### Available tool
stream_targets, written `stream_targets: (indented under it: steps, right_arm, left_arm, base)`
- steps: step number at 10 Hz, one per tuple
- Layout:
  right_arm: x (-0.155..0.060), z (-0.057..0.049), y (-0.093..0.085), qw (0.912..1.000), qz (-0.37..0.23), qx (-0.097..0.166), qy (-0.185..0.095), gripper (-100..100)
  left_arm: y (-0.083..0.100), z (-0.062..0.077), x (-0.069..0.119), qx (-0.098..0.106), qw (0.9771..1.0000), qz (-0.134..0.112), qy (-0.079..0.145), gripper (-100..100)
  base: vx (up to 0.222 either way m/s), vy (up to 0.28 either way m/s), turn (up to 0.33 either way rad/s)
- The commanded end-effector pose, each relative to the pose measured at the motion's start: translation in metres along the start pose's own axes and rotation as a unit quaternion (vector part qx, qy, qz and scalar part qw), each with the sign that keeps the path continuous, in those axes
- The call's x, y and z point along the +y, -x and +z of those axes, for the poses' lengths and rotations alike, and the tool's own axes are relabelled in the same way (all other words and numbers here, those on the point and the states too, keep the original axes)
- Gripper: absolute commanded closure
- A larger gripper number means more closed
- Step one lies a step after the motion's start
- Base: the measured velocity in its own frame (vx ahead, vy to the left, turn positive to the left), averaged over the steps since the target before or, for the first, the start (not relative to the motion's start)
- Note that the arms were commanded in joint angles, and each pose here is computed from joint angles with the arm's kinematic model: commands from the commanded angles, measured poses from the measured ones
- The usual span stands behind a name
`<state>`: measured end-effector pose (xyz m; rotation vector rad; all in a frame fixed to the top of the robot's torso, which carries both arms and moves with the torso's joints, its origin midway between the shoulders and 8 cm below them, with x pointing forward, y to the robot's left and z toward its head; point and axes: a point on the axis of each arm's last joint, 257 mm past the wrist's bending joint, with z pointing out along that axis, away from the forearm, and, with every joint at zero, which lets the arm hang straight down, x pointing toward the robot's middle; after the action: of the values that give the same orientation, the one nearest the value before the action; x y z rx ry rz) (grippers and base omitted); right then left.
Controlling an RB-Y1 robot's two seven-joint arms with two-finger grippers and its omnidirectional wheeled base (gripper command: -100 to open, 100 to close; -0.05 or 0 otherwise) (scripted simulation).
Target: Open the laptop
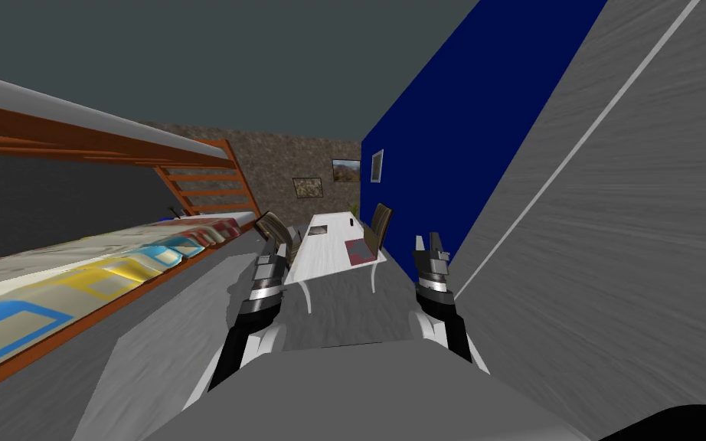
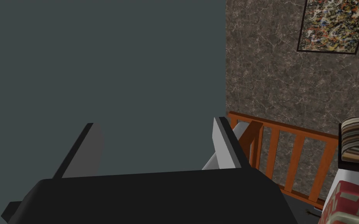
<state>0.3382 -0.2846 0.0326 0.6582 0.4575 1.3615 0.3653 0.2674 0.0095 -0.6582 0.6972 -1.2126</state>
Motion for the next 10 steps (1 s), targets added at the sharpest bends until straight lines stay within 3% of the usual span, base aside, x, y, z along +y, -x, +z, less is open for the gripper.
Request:
stream_targets:
  steps: [1,2,3,7,10]
  right_arm:
    - [0.0,0.0,0.0,1.0,0.0,0.0,0.0,0]
    - [0.0,0.0,0.0,1.0,0.0,0.0,0.0,0]
    - [-0.002,-0.001,-0.003,0.9996,-0.019,0.022,-0.003,-100]
    - [-0.015,-0.007,-0.003,0.9913,-0.104,0.079,-0.017,-100]
    - [-0.028,-0.014,0.008,0.9749,-0.193,0.108,-0.027,-100]
  left_arm:
    - [0.0,0.0,0.0,0.0,1.0,0.0,0.0,0]
    - [0.0,0.0,0.0,0.0,1.0,0.0,0.0,0]
    - [0.0,0.0,0.0,0.0,1.0,0.0,0.0,0]
    - [0.0,0.0,0.0,0.0,1.0,0.0,0.0,0]
    - [0.0,0.0,0.0,0.0,1.0,0.0,0.0,0]
  base:
    - [0.0,0.0,0.0]
    - [0.0,0.0,0.0]
    - [0.013,0.004,0.044]
    - [0.025,0.007,0.077]
    - [0.046,0.009,0.12]
